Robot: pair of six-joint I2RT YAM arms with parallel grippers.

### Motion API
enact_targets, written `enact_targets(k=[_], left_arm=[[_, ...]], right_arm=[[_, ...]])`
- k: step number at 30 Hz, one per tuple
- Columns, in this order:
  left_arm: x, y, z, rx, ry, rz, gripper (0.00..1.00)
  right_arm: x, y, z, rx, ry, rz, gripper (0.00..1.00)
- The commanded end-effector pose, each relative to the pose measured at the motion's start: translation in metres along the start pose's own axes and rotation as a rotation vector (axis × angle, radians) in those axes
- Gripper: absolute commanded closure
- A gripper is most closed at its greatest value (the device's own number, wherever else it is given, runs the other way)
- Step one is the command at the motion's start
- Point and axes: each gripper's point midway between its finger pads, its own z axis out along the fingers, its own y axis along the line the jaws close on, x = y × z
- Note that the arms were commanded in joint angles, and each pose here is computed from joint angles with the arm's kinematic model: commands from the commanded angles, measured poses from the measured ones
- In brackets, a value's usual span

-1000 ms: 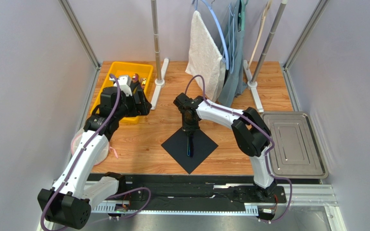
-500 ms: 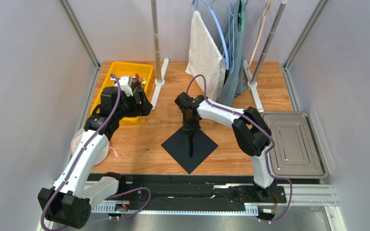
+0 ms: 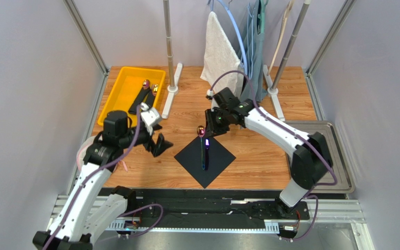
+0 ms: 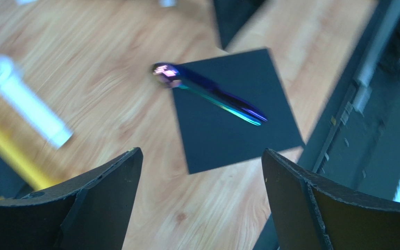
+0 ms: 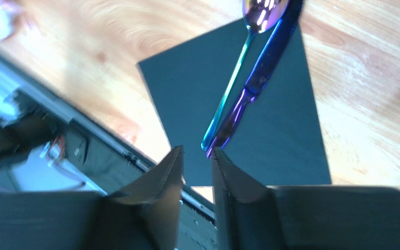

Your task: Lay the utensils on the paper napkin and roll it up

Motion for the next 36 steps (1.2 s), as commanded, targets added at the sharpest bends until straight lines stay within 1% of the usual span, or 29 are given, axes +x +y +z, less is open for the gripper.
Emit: enact_targets(k=[1, 2, 3, 4, 5, 6, 7, 9, 10, 14, 16, 19, 25, 30, 36], left_arm=[[0.028, -0.07, 0.007, 0.316, 0.005, 0.399, 0.09], [0.038, -0.078, 0.012, 0.351, 0.022, 0.453, 0.12], [0.042, -0.086, 0.015, 0.382, 0.031, 0.483, 0.13], [0.051, -0.101, 0.02, 0.448, 0.054, 0.523, 0.17], [0.057, -0.108, 0.024, 0.482, 0.063, 0.556, 0.2], [0.061, -0.114, 0.027, 0.51, 0.073, 0.573, 0.23], [0.072, -0.125, 0.037, 0.545, 0.104, 0.614, 0.3], [0.082, -0.134, 0.048, 0.558, 0.128, 0.671, 0.35], [0.091, -0.143, 0.06, 0.56, 0.147, 0.724, 0.38], [0.109, -0.159, 0.086, 0.541, 0.173, 0.817, 0.46], [0.117, -0.168, 0.096, 0.549, 0.188, 0.838, 0.48], [0.13, -0.177, 0.105, 0.582, 0.215, 0.838, 0.48], [0.148, -0.186, 0.12, 0.6, 0.244, 0.867, 0.51], [0.158, -0.194, 0.123, 0.646, 0.259, 0.865, 0.52], [0.173, -0.194, 0.13, 0.651, 0.284, 0.857, 0.55]], right_arm=[[0.027, 0.007, -0.014, -0.234, 0.017, -0.181, 0.62], [0.033, 0.007, -0.017, -0.248, 0.022, -0.203, 0.57], [0.048, 0.005, -0.016, -0.28, 0.055, -0.235, 0.54], [0.053, 0.008, -0.023, -0.306, 0.053, -0.258, 0.52], [0.059, 0.008, -0.025, -0.322, 0.061, -0.273, 0.47], [0.069, 0.005, -0.025, -0.33, 0.077, -0.279, 0.45], [0.072, 0.005, -0.028, -0.338, 0.069, -0.308, 0.44], [0.083, -0.001, -0.026, -0.338, 0.092, -0.305, 0.44], [0.084, -0.002, -0.026, -0.337, 0.095, -0.302, 0.44], [0.08, -0.013, -0.019, -0.315, 0.092, -0.259, 0.5], [0.078, -0.014, -0.018, -0.33, 0.103, -0.238, 0.51], [0.078, -0.015, -0.014, -0.334, 0.127, -0.216, 0.53], [0.076, -0.016, -0.008, -0.333, 0.147, -0.192, 0.55], [0.072, -0.021, -0.008, -0.317, 0.139, -0.163, 0.55], [0.07, -0.026, -0.008, -0.308, 0.132, -0.148, 0.55]])
